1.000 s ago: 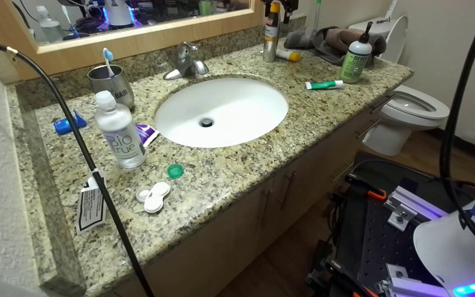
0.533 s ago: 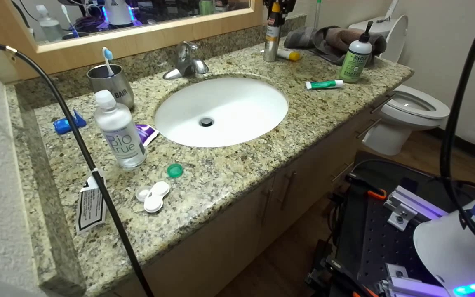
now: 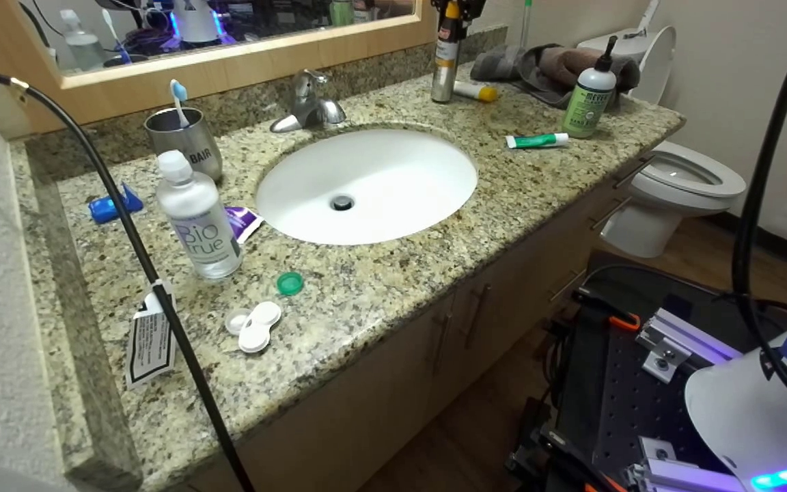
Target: Move the two bottles to the bottom of the counter and then move the squeeze tube a forward
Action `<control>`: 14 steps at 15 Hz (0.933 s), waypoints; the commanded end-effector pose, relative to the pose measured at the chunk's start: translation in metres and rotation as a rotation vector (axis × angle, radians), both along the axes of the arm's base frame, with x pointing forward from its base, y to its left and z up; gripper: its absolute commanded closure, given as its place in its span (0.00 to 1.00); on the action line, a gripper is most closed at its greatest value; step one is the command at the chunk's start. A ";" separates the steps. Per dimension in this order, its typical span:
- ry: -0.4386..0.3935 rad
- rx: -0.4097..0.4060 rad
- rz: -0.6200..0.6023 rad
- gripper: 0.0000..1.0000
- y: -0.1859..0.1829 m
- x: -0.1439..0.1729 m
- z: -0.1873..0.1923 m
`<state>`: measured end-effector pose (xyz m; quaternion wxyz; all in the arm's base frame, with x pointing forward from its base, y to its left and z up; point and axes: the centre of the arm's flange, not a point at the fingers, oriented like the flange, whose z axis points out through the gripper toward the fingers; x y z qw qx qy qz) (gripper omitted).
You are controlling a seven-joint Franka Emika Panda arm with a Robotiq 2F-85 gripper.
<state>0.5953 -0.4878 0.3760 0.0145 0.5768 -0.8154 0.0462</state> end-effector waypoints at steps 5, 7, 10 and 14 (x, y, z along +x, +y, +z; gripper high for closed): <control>-0.055 -0.081 0.245 0.69 0.077 -0.063 0.097; -0.032 -0.109 0.293 0.69 0.085 -0.085 0.108; 0.007 -0.164 0.349 0.69 0.091 -0.116 0.116; 0.007 -0.171 0.338 0.44 0.067 -0.090 0.130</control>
